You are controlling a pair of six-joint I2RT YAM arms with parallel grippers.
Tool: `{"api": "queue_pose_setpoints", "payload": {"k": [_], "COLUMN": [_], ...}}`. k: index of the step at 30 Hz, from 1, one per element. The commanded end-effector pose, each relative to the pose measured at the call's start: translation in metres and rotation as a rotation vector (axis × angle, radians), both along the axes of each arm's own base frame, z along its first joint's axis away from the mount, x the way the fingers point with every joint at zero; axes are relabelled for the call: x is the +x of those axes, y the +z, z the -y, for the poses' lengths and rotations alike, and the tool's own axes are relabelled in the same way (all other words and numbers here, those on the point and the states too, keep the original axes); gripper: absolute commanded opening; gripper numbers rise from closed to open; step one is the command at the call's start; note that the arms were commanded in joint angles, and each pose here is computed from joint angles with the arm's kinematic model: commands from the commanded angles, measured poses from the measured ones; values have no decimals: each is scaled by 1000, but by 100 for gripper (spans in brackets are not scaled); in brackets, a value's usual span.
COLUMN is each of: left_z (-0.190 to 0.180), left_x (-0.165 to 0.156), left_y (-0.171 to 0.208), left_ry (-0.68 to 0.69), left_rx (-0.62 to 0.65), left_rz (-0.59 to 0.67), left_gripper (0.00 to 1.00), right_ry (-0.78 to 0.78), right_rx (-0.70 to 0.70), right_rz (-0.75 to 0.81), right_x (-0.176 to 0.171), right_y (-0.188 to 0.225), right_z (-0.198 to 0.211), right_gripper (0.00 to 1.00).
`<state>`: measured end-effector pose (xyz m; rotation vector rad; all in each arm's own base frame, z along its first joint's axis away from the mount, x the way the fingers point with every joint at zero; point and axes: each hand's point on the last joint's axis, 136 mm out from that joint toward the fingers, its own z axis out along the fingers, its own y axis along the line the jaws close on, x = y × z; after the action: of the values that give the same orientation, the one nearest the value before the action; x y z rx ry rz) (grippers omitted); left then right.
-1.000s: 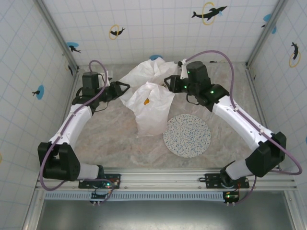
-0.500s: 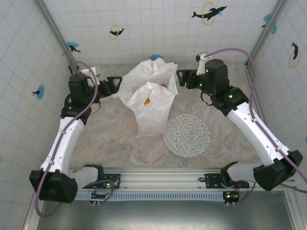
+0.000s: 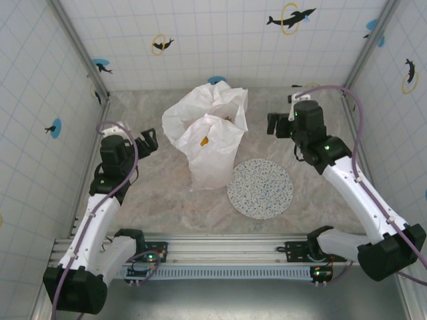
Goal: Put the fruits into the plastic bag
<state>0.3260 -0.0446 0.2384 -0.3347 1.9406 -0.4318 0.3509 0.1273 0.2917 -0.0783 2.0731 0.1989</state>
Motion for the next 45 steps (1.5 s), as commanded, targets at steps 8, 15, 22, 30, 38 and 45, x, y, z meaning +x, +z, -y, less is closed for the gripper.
{"api": "queue_pose_setpoints", "payload": {"k": [8, 15, 22, 30, 38, 45], "left_z": [-68, -84, -80, -67, -57, -60], "left_x": [-12, -19, -21, -23, -19, -15], "left_y": [-77, -120, -142, -168, -158, -173], "left_ry": [374, 395, 327, 217, 128, 94], "left_rx": [90, 316, 417, 461, 536, 440], "left_rz": [39, 19, 24, 31, 143, 103], "left_gripper": [98, 98, 98, 98, 97, 98], "right_ry": [-113, -209, -335, -396, -361, -364], "right_rx": [-67, -177, -191, -178, -208, -169], "right_rz": [-20, -54, -42, -48, 45, 46], "right_x": [-12, -22, -30, -38, -35, -41], "right_y": [-79, -135, -179, -223, -227, -245], "right_z": [35, 68, 106, 127, 128, 135], "right_gripper": [100, 100, 100, 100, 100, 100]}}
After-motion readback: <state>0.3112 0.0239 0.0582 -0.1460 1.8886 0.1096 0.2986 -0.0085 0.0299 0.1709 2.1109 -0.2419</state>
